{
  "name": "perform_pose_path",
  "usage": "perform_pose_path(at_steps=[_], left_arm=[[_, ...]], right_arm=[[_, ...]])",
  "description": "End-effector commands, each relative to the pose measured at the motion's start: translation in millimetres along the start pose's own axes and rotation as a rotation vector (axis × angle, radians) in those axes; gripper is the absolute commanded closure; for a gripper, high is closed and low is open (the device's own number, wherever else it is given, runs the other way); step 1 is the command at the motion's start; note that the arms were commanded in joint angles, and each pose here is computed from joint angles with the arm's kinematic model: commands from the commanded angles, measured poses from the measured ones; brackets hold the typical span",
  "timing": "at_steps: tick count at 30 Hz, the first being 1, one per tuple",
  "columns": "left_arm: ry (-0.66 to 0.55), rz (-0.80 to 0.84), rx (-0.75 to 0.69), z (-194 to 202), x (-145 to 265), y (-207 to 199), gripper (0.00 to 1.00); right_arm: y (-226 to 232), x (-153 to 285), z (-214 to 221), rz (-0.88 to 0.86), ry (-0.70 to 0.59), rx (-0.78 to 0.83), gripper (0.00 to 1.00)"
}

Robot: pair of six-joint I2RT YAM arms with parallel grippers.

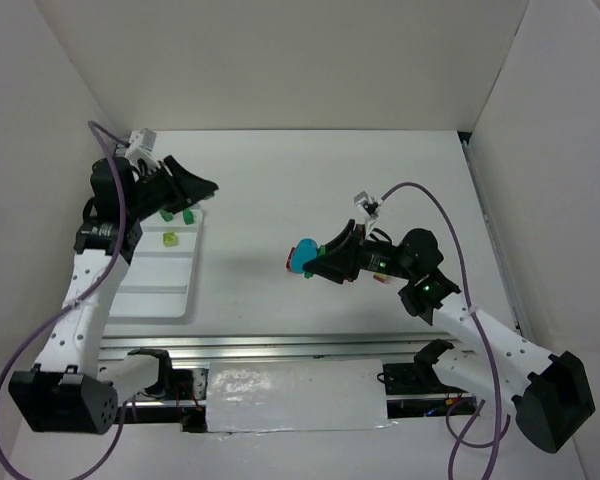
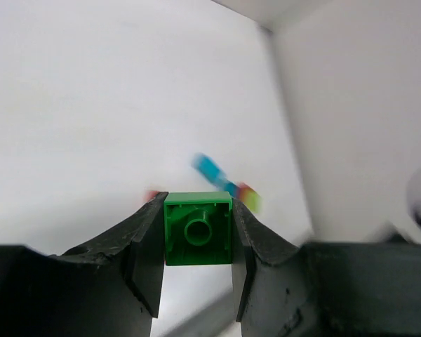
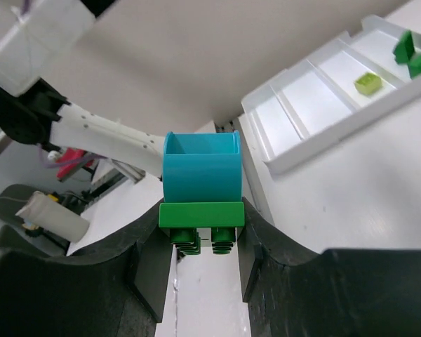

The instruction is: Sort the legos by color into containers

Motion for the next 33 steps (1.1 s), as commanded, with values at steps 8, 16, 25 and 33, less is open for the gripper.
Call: perform_pose_path(at_steps=[8, 16, 25, 33], left_arm=[[-0.408, -1.020, 0.290, -41.1, 11.9, 138.2, 0.94], [-0.425, -1.221, 0.403, -64.7, -0.2, 222.8, 0.87], [-0.372, -1.152, 0.485, -60.5, -14.6, 294.6, 0.66], [-0.350, -1.134, 0.553, -51.0, -16.8, 309.6, 0.00]], right_arm=[[7.9, 15.8, -0.2, 0.103, 0.032, 0.049, 1.00], [17.5, 29.2, 4.5, 0.120, 0.053, 0.084, 1.00], [17.6, 22.8, -0.6, 0.082, 0.090, 0.069, 1.00], [16.2, 21.6, -0.1, 0.084, 0.107, 0.060, 1.00]])
Point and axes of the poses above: each gripper's point midway between its finger pads, its own x axis back along the fingers, its own y axis along the line the jaws close on, z = x × y, the point moved 10 cm from there along x, back along the fingers, and after that the axes turned 3 degrees about x, right-handed, at the moved point
